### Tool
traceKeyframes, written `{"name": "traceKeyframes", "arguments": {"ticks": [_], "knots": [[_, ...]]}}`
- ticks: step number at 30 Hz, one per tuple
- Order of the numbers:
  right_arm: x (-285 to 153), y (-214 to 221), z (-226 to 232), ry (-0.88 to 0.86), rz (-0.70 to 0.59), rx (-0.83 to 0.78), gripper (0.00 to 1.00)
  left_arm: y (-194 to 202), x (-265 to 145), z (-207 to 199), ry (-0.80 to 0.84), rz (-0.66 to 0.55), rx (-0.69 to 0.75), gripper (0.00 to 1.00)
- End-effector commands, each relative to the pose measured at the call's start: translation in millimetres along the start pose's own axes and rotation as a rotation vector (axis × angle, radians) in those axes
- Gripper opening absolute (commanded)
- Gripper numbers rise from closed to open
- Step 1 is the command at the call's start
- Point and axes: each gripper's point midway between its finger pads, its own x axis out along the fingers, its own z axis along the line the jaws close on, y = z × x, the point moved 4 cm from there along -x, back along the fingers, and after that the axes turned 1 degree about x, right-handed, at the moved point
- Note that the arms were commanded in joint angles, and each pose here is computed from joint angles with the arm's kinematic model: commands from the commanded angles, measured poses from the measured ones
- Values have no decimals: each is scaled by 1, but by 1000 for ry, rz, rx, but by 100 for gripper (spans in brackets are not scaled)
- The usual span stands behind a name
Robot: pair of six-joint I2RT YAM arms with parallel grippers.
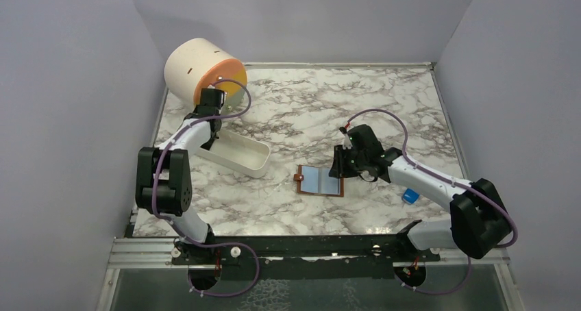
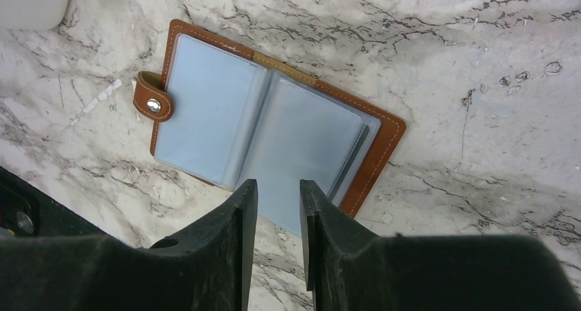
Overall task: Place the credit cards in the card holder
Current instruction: Pick up the credit card from the storage box.
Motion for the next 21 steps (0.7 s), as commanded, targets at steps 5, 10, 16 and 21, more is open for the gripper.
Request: {"name": "traceKeyframes", "arguments": {"ticks": [5,10,16,21], "knots": [[3,-4,6,-36,-17,-2,29,-19,-46,-12,174,-103,-142,0],[3,-4,6,-36,-20,5,29,-20,-71,-25,307,-124,-206,0],[-1,-8,10,-52,-34,11,29,-7,-89,-49,462,-104,-307,0],[-4,-11,15,-71,-42,21,29,-12,-102,-53,517,-124,-357,0]]}}
